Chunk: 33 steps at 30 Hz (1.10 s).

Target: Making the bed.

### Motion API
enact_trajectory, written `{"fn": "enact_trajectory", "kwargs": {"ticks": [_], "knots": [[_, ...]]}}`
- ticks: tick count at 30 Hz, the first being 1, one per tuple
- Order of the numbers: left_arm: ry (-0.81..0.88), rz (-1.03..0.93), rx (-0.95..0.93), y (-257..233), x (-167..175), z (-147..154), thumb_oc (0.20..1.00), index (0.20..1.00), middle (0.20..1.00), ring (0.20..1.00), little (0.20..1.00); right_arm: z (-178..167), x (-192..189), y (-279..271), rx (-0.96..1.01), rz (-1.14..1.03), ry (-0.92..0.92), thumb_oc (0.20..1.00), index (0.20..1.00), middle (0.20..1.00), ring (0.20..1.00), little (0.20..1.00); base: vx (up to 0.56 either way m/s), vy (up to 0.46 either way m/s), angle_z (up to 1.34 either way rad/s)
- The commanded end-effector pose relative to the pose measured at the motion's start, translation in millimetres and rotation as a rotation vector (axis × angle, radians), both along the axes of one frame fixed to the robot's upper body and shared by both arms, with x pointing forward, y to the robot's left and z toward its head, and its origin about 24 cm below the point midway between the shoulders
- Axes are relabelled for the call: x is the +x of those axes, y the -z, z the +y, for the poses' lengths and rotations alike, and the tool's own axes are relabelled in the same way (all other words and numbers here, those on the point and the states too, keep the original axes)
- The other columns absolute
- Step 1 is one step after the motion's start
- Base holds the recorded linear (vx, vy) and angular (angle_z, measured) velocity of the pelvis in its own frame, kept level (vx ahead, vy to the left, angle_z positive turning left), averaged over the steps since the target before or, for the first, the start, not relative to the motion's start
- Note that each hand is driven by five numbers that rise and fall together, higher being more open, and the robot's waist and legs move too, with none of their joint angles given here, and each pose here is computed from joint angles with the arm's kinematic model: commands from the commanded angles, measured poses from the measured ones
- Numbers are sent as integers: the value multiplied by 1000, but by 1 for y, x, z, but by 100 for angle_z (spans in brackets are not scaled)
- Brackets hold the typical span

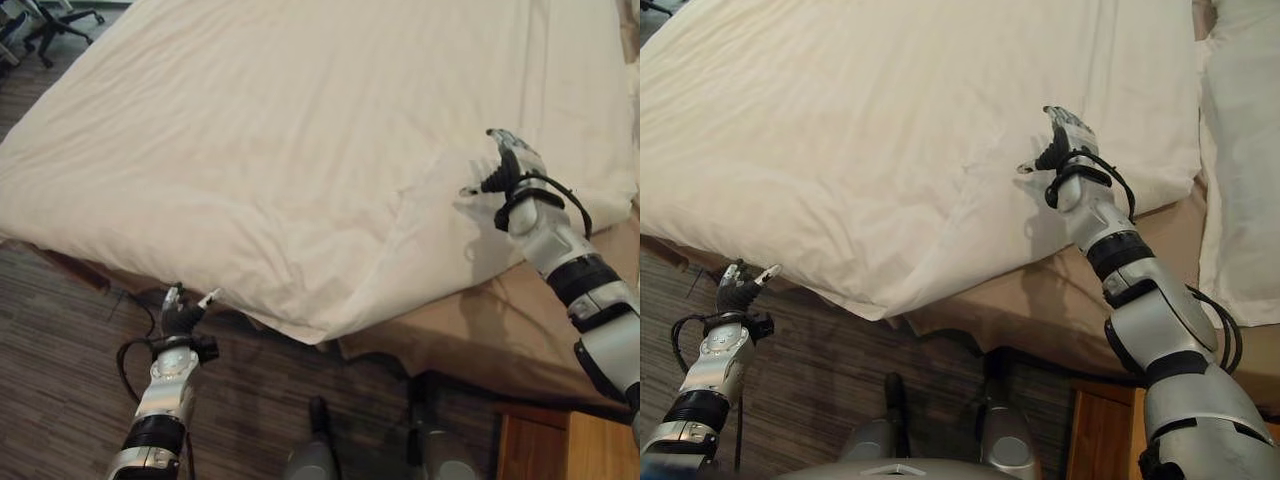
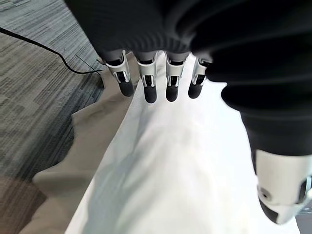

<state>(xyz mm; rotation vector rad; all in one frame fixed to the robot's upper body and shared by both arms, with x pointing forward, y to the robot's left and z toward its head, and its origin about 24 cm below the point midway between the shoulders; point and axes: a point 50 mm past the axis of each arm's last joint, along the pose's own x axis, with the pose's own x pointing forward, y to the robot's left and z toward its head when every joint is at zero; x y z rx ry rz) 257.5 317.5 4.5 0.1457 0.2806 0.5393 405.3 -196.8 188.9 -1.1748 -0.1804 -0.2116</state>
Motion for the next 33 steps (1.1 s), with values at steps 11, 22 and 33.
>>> {"fn": "enact_trajectory", "kwargs": {"ticks": [11, 22, 33], "knots": [[13, -191, 52, -45, 29, 2, 1000, 1000, 1000, 1000, 1000, 42, 3, -32, 64, -155, -112, 467, 467, 467, 467, 467, -41, -17, 1], [58, -168, 39, -38, 35, -19, 1000, 1000, 1000, 1000, 1000, 25, -8, 10, 289, -97, -52, 200, 200, 200, 200, 200, -17, 44, -1], [60, 8, 18, 6, -11, -24, 1000, 1000, 1000, 1000, 1000, -55, -105, 120, 415, 73, 144, 200, 200, 200, 200, 200, 24, 69, -20]]}}
